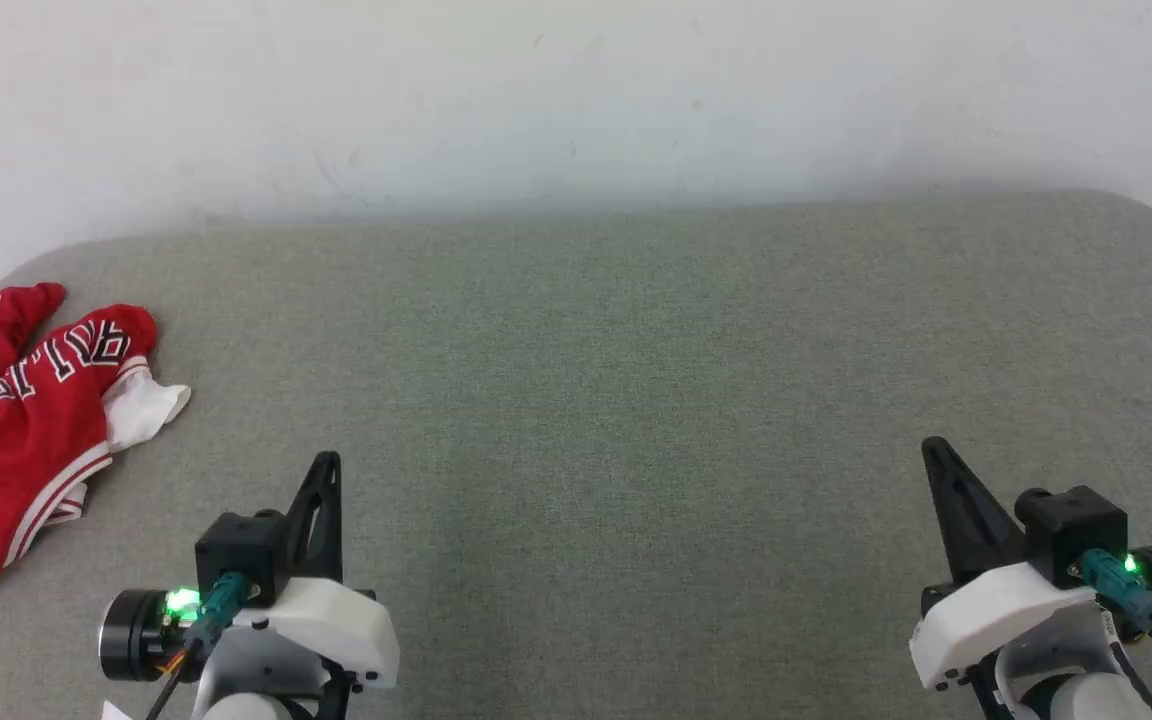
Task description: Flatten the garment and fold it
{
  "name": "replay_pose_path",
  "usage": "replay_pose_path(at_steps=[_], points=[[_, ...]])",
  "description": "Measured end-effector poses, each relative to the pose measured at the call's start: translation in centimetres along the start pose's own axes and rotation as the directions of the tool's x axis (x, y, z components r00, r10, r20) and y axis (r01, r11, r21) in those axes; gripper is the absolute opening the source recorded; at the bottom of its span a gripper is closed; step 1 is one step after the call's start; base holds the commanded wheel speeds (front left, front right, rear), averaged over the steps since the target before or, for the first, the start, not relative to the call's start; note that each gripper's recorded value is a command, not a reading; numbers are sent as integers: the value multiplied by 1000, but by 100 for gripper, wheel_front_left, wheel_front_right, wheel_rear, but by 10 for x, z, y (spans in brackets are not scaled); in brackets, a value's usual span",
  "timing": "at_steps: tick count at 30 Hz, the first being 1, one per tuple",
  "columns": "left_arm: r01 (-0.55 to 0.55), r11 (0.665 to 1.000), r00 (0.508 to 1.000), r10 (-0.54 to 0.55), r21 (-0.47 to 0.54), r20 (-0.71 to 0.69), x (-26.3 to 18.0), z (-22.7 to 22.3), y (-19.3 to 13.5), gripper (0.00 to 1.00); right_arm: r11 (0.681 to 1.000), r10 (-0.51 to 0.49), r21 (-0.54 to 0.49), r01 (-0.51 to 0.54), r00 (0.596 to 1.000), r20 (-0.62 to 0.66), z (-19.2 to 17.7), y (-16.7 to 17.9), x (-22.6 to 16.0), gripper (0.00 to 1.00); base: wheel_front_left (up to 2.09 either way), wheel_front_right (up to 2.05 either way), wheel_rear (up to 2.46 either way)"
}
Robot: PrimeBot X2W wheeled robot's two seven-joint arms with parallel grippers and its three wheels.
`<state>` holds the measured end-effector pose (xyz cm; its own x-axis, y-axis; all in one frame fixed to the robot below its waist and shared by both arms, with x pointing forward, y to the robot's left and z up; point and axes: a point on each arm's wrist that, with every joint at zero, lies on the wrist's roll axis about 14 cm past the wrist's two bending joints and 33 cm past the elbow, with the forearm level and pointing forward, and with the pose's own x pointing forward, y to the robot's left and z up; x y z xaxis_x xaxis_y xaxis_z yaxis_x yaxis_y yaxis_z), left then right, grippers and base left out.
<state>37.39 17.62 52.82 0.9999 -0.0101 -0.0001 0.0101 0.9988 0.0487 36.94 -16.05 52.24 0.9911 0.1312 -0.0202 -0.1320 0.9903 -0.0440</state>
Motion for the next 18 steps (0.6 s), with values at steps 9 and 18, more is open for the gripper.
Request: replay_pose_path(at_steps=[9, 18], points=[[0, 1000, 1000, 0, 0, 0, 0, 0, 0, 0, 1000, 0, 0, 0, 1000, 0, 0, 0, 0, 0, 0, 0, 0], [0, 1000, 1000, 0, 0, 0, 0, 0, 0, 0, 1000, 0, 0, 0, 1000, 0, 0, 0, 0, 0, 0, 0, 0]])
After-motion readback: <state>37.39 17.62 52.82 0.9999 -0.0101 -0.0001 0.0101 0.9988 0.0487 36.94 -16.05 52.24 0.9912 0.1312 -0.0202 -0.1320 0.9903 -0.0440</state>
